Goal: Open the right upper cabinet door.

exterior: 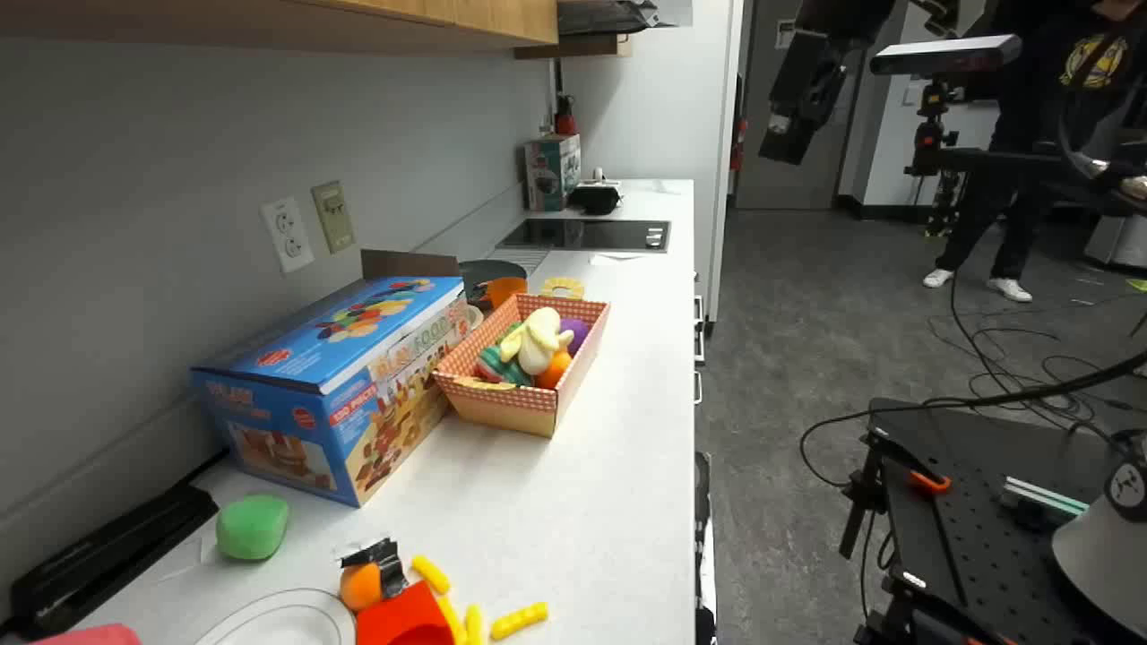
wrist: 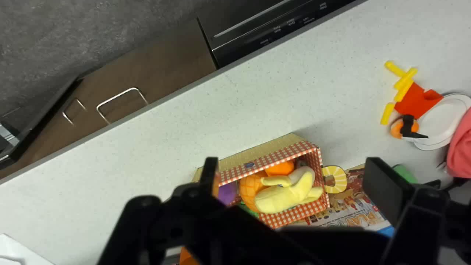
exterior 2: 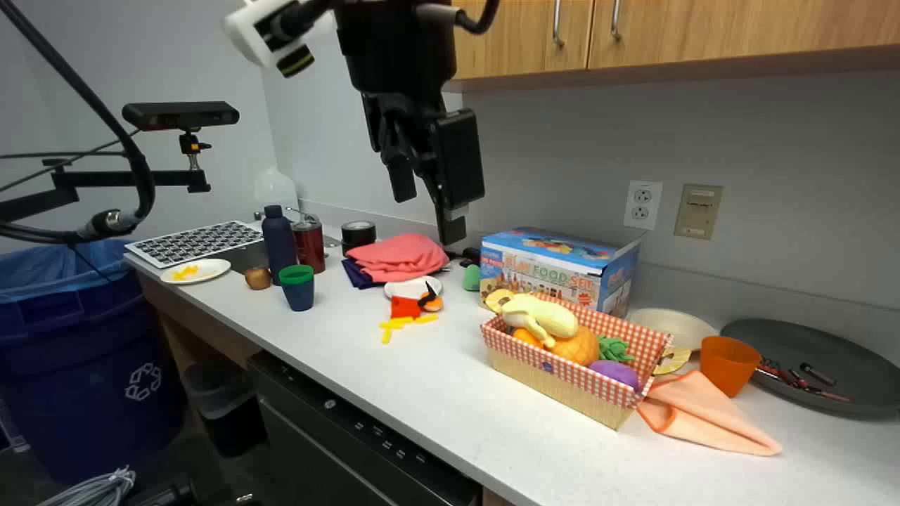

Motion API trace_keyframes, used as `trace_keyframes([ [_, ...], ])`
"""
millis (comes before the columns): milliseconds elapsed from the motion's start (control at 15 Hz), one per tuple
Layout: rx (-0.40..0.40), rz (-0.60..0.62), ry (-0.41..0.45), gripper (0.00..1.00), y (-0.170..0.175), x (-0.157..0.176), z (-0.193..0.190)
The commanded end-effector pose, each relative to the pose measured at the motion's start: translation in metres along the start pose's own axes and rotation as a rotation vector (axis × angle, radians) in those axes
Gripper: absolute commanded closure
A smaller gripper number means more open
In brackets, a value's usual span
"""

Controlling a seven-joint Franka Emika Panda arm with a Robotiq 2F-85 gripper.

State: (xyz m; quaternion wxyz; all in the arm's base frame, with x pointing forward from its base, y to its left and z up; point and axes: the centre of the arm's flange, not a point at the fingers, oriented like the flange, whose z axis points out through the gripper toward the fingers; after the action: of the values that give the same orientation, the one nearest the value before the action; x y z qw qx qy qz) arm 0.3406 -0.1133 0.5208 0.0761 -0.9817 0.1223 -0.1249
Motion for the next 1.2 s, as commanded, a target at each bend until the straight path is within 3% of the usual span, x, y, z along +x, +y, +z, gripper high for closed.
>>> trace_keyframes([
  [0,0.000,0.000,-0.001,0.00,0.0001,0.0001,0.0005],
  [267,0.000,0.000,-0.001,0.00,0.0000,0.0001,0.0005],
  [533,0.011,-0.038,0.059,0.00,-0.0002,0.0047,0.0017],
  [733,-0.031,-0.038,0.088,0.00,0.0016,0.0071,-0.0006],
  [1133,-0.004,-0.041,0.061,0.00,-0.0005,0.0077,-0.0036],
])
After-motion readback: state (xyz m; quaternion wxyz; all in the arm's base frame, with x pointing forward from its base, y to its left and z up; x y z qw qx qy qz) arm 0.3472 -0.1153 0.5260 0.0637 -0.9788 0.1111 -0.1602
